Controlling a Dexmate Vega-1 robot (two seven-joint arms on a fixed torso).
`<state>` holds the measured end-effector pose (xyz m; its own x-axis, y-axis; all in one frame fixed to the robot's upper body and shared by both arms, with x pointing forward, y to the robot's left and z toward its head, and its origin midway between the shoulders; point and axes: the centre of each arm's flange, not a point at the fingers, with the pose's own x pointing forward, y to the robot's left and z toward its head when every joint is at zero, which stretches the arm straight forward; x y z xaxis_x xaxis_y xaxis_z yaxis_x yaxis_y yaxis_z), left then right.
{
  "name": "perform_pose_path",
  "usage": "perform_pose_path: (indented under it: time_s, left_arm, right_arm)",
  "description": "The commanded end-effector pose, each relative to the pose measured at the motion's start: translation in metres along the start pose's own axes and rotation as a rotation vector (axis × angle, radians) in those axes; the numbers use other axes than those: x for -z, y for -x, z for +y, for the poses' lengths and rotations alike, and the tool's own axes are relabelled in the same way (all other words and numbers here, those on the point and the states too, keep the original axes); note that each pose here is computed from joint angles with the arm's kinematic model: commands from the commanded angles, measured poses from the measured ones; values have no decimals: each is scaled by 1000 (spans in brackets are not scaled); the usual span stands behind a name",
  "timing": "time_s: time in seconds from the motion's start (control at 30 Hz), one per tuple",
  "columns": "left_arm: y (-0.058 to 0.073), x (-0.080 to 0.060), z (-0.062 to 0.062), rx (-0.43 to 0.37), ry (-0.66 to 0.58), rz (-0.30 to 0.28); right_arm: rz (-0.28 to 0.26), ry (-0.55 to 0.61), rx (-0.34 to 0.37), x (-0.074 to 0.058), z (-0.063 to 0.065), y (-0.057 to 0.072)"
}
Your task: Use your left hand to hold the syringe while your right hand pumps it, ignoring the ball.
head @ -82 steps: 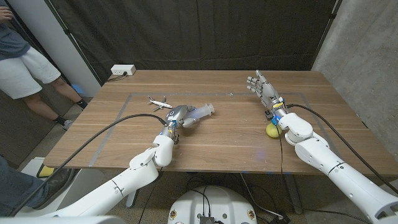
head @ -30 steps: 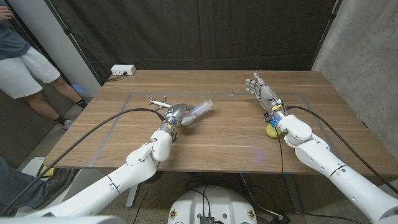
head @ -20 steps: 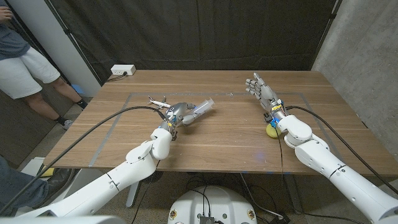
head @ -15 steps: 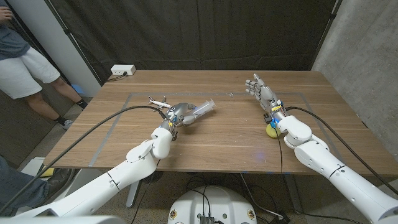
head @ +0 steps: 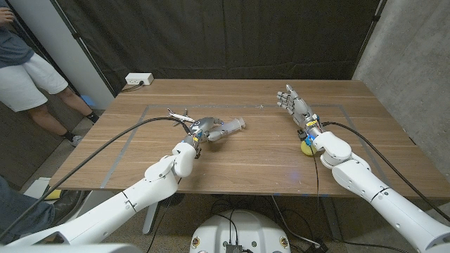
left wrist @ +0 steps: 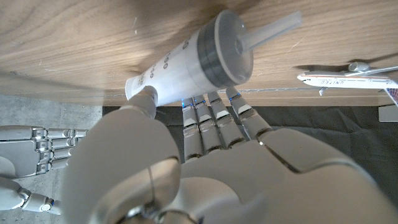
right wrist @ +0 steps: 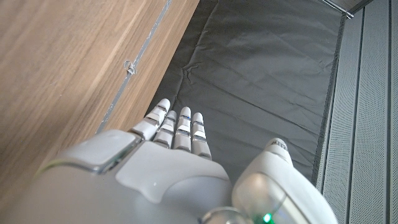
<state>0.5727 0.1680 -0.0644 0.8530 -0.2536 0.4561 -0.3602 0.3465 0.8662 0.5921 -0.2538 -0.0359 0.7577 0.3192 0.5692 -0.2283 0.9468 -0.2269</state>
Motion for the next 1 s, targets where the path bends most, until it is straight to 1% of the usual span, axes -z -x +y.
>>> perform_pose_path:
  time_s: [0.03, 0.1, 0.2, 0.23, 0.27, 0.33, 0.5, 0.57, 0.67, 0.73, 0.83, 1.0]
  left_arm:
    - [1, -1, 2, 22, -41, 14]
    - [2, -2, 3, 17, -41, 14]
    - [4, -2, 10, -21, -30, 14]
    - [4, -2, 10, -21, -30, 14]
    - [6, -2, 16, -45, -17, 13]
    - [6, -2, 23, -69, 6, 9]
    - [7, -6, 46, -153, 40, -14]
    - [8, -5, 52, -191, 80, -28]
    - [9, -1, 59, -227, 178, -50]
    - [8, 1, 63, -238, 229, -68]
    - [7, 2, 69, -261, 268, -85]
    - [6, 8, 74, -268, 382, -112]
  right_arm:
    - [4, -4, -4, 3, 1, 1]
    - [4, -5, -2, 2, 1, 1]
    - [1, -1, -1, 1, 2, 2]
    - [2, -1, -1, 1, 2, 2]
    - [-3, 1, 0, 1, 2, 2]
    - [-9, 0, 4, 0, 1, 3]
    - [-24, 8, 8, -3, -1, 6]
    - [-19, 12, 14, -3, -2, 7]
    - [-15, 2, 21, -2, -3, 8]
    - [-20, 6, 19, -2, -3, 9]
    - [-30, 12, 26, -5, -5, 10]
    - [-49, 4, 42, -6, -10, 12]
